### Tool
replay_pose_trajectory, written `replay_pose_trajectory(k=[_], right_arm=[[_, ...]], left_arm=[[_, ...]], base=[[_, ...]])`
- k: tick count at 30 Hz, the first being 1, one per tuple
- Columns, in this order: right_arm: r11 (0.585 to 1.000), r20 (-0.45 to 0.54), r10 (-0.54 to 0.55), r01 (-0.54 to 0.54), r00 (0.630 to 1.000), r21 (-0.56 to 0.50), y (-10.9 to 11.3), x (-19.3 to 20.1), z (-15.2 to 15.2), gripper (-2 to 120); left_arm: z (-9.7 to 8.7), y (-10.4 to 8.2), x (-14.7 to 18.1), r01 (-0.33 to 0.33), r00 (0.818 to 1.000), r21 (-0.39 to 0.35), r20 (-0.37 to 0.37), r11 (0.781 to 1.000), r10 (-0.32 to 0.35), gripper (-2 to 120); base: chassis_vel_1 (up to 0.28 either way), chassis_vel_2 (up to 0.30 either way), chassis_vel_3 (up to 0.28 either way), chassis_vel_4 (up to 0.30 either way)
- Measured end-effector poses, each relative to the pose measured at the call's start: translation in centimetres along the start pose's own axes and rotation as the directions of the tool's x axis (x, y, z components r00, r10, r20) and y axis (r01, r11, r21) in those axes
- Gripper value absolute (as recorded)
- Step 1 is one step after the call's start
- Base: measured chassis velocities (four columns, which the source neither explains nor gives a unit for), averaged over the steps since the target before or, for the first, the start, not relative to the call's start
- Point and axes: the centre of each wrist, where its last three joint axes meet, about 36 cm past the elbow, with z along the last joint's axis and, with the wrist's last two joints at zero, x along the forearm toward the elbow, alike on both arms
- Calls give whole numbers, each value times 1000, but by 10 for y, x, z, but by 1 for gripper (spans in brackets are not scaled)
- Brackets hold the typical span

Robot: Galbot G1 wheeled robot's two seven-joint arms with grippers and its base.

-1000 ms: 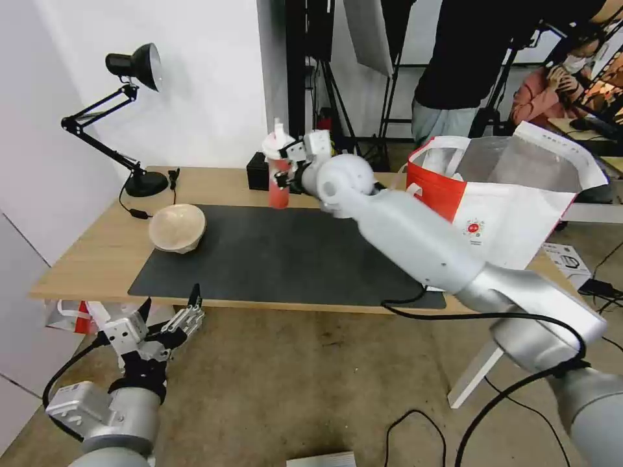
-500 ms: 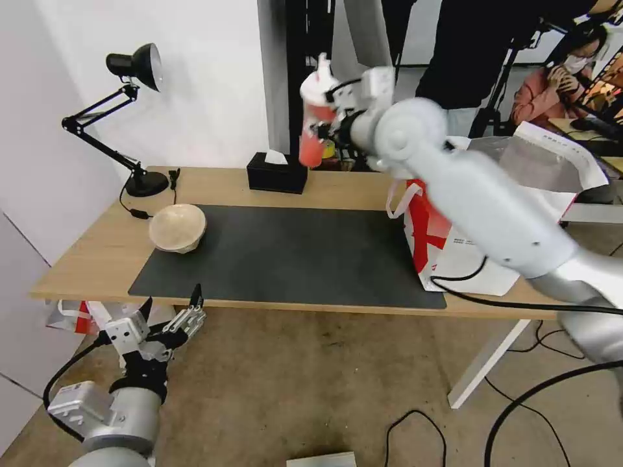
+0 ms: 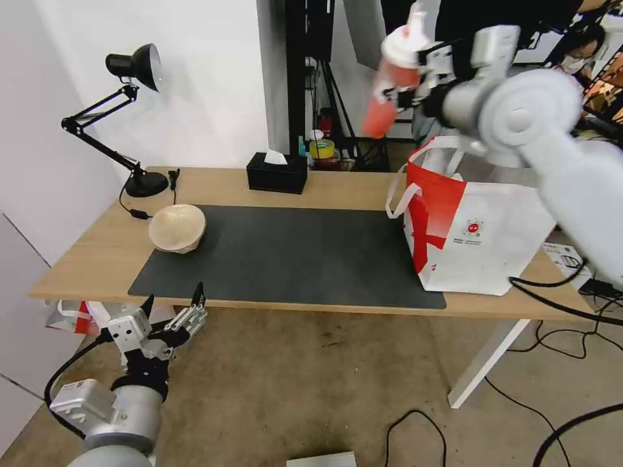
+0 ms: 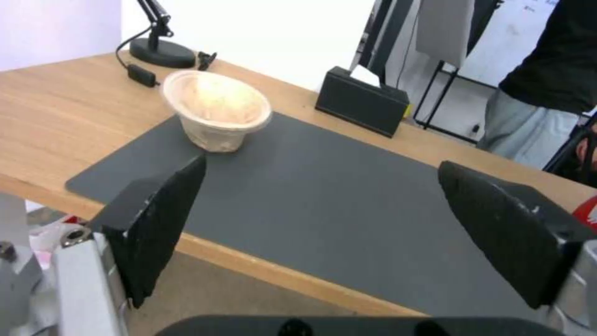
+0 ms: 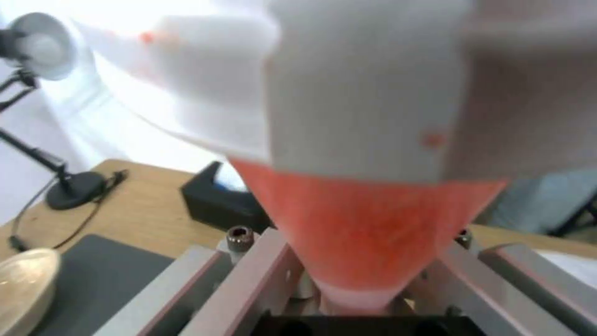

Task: Pick up the trash from the table and place it into the takeout bag.

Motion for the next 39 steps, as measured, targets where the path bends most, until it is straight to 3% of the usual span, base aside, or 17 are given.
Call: replay_pose_trajectory(k=[1,4,6,8,18,29,39], right_arm=[[1000,0,0,0,1000,0,0,0,0,3],[999,-4,38,-38,999,-35,-29,8,6,3],[998,-4,41,-41,999,-37,-31,8,6,3],[996,-6,75,-75,997,-57,-53,14,12,3],[988,-20,139,-141,990,-69,-93,31,24,3],[979,-38,196,-198,980,-56,-126,43,37,3],[970,-57,241,-240,969,25,-128,37,66,3]], left_arm=[[0,0,0,0,1000,0,0,1000,0,100],[0,0,1,3,1000,-11,1,1000,-3,100],[0,0,1,3,1000,-11,1,1000,-3,100],[0,0,0,4,1000,-12,3,1000,-4,100],[1,0,1,6,1000,-14,3,1000,-6,100],[1,0,1,5,1000,-16,4,1000,-5,100],[0,1,0,1,1000,-22,5,1000,-1,100]], base=[[0,0,0,0],[0,0,0,0],[0,0,0,0],[0,0,0,0],[0,0,0,0],[0,0,0,0],[0,0,0,0]])
